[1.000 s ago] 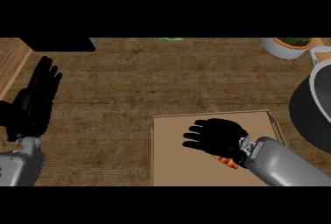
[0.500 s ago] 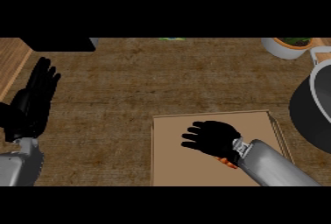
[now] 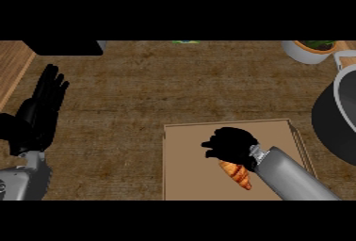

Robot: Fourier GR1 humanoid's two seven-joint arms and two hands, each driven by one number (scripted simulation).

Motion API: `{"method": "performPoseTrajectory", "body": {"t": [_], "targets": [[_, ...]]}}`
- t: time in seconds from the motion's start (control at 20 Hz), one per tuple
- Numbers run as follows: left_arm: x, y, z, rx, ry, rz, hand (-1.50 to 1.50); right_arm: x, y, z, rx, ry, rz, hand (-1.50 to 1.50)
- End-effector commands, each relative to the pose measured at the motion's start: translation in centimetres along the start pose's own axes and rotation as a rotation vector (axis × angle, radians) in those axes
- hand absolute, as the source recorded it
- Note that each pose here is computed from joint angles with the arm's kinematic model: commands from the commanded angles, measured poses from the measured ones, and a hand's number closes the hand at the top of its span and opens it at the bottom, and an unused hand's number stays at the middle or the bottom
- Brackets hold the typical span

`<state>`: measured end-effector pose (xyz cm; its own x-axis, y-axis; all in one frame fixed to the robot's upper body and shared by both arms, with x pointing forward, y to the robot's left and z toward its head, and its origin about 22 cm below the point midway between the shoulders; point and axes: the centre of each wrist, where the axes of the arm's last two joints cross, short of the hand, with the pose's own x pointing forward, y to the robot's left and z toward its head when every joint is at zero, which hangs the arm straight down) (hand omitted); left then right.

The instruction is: Pick the croissant from the tray and place it in the pot

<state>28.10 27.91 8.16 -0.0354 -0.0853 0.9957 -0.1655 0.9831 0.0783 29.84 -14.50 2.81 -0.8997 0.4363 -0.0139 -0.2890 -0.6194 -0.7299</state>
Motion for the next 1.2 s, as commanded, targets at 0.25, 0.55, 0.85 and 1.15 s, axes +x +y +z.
{"method": "performPoseTrajectory", "body": {"t": [0.25,0.55,0.85,1.15], "targets": [[0.4,1.2,0.7,0.011,0.007,-0.013,0.0,0.7,2.7,-1.9,0.017,-0.105,0.076,1.5],[0.5,0.7,0.2,0.029,-0.007,-0.014,0.0,0.9,2.6,-1.0,-0.119,0.047,-0.193,1.5],[0.1,3.6,0.7,0.12,0.02,-0.035,0.0,2.8,8.2,0.7,-0.357,0.37,-0.706,1.5],[-0.7,2.2,1.7,0.059,0.015,0.003,0.0,8.2,6.2,5.4,-0.557,0.528,-0.808,1.5]]}}
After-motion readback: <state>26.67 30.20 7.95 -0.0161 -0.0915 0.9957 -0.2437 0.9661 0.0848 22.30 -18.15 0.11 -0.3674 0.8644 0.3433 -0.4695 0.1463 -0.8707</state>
